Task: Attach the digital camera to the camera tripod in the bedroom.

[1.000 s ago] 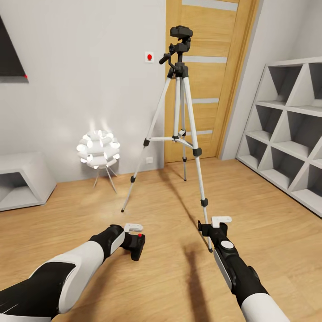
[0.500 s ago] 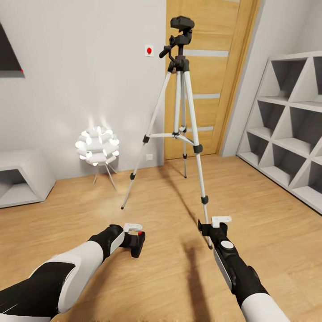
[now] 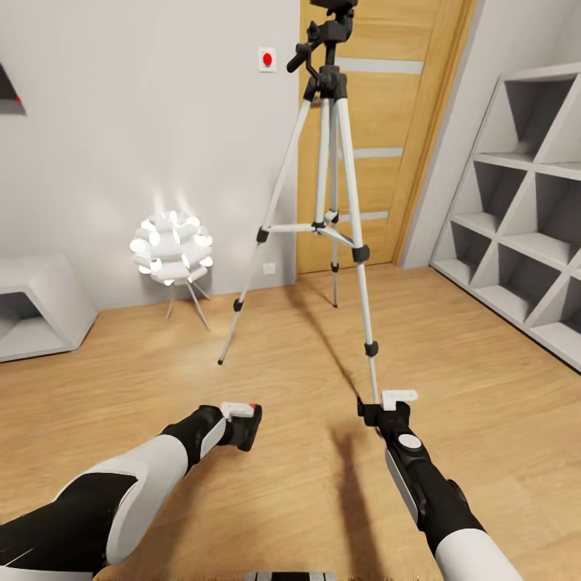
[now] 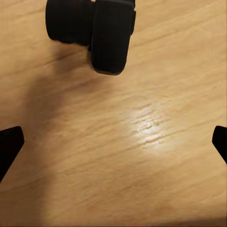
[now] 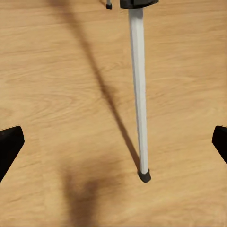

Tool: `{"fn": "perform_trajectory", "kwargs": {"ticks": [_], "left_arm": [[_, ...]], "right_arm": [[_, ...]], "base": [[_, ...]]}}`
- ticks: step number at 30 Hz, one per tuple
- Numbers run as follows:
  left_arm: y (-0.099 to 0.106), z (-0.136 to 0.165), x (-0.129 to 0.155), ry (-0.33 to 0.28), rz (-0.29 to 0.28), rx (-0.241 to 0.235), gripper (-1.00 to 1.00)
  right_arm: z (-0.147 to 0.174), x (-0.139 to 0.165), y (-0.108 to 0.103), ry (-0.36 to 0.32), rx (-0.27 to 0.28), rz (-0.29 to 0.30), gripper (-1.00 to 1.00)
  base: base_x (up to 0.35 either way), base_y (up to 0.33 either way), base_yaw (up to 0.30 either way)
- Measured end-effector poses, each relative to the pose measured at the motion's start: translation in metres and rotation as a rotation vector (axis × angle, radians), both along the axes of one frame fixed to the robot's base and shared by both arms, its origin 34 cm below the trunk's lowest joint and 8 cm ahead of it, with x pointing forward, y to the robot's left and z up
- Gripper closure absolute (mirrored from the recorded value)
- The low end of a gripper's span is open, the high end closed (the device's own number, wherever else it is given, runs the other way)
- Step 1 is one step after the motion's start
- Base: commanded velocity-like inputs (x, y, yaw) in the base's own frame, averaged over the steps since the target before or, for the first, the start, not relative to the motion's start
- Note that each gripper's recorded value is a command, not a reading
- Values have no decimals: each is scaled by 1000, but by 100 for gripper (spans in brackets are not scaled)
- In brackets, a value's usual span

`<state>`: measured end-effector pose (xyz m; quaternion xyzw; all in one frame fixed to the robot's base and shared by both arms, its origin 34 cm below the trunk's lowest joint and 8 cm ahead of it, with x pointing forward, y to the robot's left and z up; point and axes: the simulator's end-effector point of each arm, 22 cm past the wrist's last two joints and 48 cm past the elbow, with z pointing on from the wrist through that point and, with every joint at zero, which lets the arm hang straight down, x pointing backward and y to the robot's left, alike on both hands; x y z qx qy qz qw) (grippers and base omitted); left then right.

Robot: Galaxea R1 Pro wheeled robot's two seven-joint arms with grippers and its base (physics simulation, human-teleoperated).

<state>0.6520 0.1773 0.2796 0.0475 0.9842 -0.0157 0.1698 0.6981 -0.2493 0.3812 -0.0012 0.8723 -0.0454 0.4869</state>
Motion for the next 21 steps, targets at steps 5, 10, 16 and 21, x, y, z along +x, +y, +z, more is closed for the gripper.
{"fn": "perform_trajectory", "kwargs": {"ticks": [5, 10, 16, 21], "left_arm": [[2, -11, -3, 13, 4, 9, -100], [2, -22, -6, 29, 4, 11, -100], [1, -36, -12, 52, 4, 10, -100], [1, -48, -17, 71, -4, 15, -100]], "right_arm": [[-11, -1, 1, 8, 1, 1, -100], [-8, 5, 2, -43, 7, 4, -100], [-9, 10, 4, -72, 10, 6, -100], [-15, 11, 4, -72, 10, 7, -100]], "base": [[0, 0, 0], [0, 0, 0], [0, 0, 0], [0, 0, 0]]}}
